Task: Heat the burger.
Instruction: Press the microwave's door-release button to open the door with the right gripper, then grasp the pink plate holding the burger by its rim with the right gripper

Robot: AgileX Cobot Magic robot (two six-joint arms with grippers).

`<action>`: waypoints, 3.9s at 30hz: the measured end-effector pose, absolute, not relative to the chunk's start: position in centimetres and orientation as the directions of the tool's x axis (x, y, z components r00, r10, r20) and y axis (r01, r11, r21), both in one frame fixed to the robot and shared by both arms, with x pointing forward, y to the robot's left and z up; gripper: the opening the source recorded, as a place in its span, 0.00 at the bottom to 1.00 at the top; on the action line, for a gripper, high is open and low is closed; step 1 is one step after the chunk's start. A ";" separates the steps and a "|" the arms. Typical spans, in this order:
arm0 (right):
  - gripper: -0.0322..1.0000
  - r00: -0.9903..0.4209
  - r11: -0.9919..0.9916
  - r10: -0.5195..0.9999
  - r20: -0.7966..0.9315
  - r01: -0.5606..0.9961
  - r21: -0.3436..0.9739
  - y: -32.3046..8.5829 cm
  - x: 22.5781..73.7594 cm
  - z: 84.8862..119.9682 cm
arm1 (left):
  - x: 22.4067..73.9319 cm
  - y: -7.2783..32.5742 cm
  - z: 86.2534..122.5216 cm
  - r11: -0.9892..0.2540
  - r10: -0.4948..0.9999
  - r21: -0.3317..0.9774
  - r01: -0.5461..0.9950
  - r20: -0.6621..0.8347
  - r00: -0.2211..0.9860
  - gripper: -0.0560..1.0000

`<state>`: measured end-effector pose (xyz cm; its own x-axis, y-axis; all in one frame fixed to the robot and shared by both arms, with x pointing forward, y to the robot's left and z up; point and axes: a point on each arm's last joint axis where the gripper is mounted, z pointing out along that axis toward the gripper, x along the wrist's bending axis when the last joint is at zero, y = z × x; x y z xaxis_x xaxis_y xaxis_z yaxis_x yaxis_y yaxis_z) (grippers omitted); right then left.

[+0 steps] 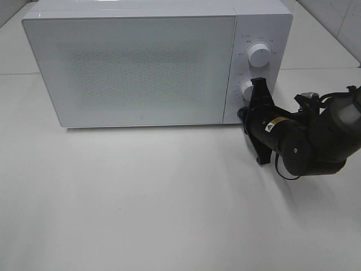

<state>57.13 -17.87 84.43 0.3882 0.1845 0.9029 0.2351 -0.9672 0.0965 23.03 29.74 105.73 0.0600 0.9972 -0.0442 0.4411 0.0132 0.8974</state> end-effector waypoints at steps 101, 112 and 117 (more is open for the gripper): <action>0.20 -0.465 0.373 0.885 0.037 0.753 0.542 -18.0 47.4 94.5 | 23.0 29.7 105.7 0.013 0.997 0.897 0.441 -0.044 0.060 0.99; 0.95 -0.776 0.750 0.613 -0.148 0.513 0.419 -16.7 49.5 97.3 | 23.0 29.7 105.7 0.013 0.997 0.897 0.441 -0.044 0.060 0.99; 0.99 -0.896 0.884 0.401 -0.194 0.322 0.339 -14.6 50.8 98.4 | 23.0 29.7 105.7 0.013 0.997 0.897 0.441 -0.044 0.060 0.99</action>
<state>50.82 -14.64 98.40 -0.8955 0.4005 -0.1940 0.3219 0.8840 0.3391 23.03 29.74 105.73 0.0600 0.9972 -0.0442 0.4411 0.0132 0.8974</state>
